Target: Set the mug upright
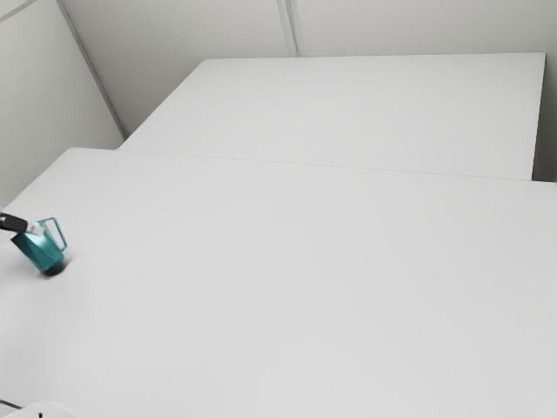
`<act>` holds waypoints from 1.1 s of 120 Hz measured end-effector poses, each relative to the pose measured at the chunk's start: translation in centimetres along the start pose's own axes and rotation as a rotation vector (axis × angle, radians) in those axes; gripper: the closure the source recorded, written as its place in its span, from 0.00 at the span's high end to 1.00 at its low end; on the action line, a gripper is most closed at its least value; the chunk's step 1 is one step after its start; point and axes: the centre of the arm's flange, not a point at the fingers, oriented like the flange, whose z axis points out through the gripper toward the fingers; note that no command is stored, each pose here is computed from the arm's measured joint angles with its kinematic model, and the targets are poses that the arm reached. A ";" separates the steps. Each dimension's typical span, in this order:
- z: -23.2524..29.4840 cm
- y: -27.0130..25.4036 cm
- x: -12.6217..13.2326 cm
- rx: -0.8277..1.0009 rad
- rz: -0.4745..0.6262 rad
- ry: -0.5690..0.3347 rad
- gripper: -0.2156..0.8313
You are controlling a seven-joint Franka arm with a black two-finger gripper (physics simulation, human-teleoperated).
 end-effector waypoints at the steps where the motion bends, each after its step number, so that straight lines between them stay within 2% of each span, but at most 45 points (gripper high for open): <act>1: 0.1 0.3 0.2 0.000 0.002 -0.003 0.08; 16: 2.1 5.1 4.0 0.008 0.044 -0.081 0.06; 39: 8.5 16.2 11.9 0.128 0.178 -0.309 0.05; 55: 11.9 22.6 14.5 0.261 0.243 -0.414 0.04; 77: 16.1 30.6 14.7 0.437 0.297 -0.469 0.04; 93: 18.7 36.4 14.0 0.518 0.290 -0.459 0.04; 116: 20.7 39.2 11.9 0.596 0.126 -0.397 0.04; 132: 22.6 41.2 11.9 0.620 0.024 -0.353 0.04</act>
